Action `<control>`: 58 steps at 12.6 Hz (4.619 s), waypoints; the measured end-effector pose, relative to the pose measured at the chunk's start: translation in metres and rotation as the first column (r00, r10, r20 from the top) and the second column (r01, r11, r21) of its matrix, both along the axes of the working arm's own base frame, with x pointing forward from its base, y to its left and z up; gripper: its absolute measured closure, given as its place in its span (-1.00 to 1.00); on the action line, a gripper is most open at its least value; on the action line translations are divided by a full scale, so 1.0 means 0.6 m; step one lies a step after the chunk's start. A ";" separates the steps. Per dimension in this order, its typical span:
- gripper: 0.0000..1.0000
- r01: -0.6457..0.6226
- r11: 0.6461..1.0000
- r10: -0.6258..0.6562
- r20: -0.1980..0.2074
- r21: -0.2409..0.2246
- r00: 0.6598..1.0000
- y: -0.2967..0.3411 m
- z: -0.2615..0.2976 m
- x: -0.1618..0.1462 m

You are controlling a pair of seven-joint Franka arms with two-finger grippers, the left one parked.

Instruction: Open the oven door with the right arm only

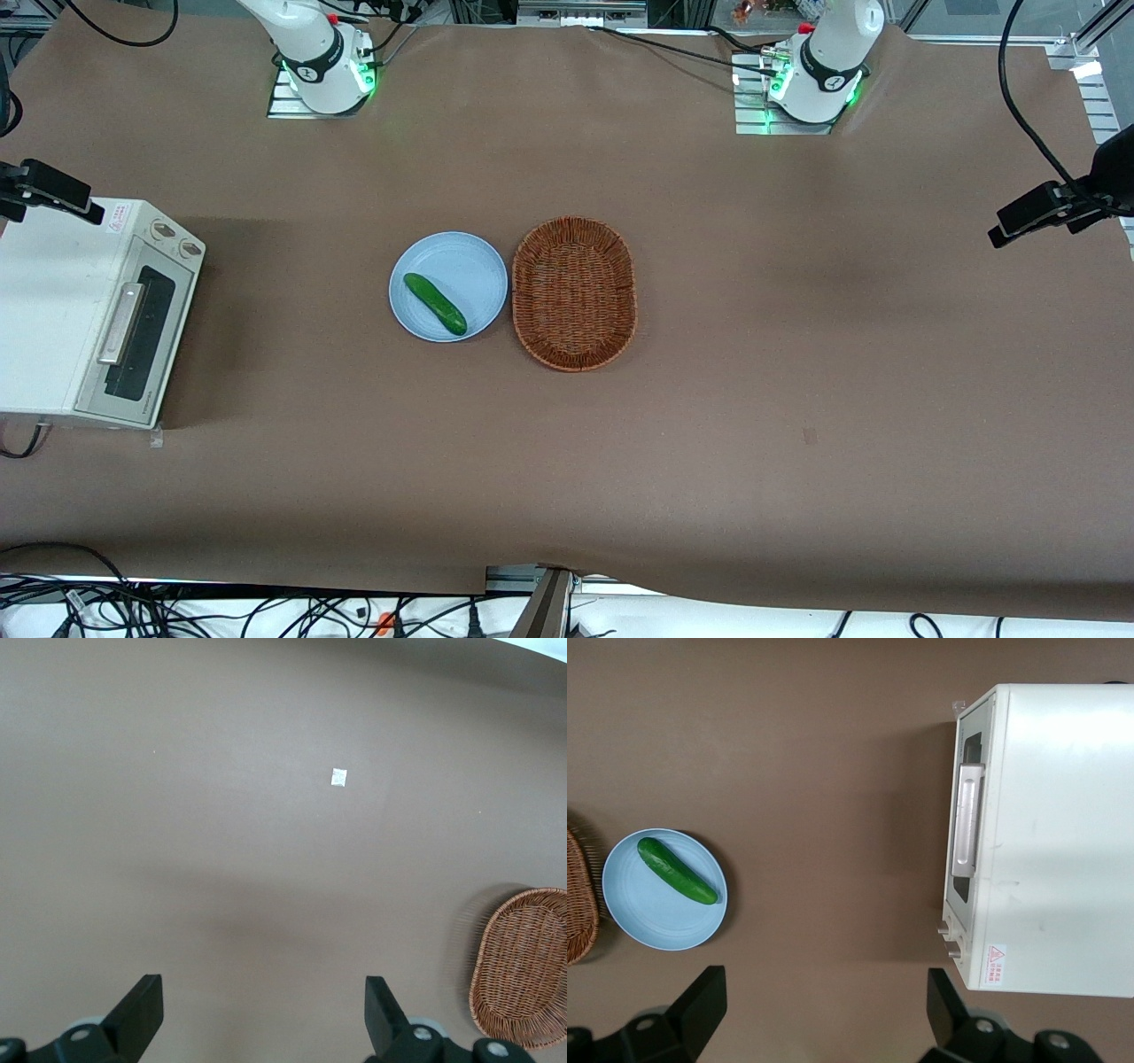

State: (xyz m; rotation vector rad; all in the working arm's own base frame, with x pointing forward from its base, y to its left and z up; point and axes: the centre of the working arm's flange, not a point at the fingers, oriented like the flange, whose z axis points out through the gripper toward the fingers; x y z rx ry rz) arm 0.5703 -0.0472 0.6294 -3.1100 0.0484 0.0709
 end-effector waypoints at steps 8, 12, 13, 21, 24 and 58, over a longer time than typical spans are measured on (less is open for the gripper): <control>-1.00 -0.021 1.000 0.021 -0.030 0.004 0.999 0.019 -0.003 -0.005; -1.00 -0.044 0.999 0.044 -0.074 0.005 0.996 0.040 -0.016 -0.007; -1.00 -0.052 0.999 0.052 -0.091 -0.003 0.995 0.046 -0.022 -0.007; -1.00 -0.091 0.996 0.084 -0.228 -0.021 0.970 0.076 -0.078 -0.008; -0.85 -0.098 0.995 0.089 -0.288 -0.017 0.954 0.082 -0.128 0.001; 0.98 -0.795 0.600 0.599 -0.607 -0.090 0.522 -0.042 -0.501 0.141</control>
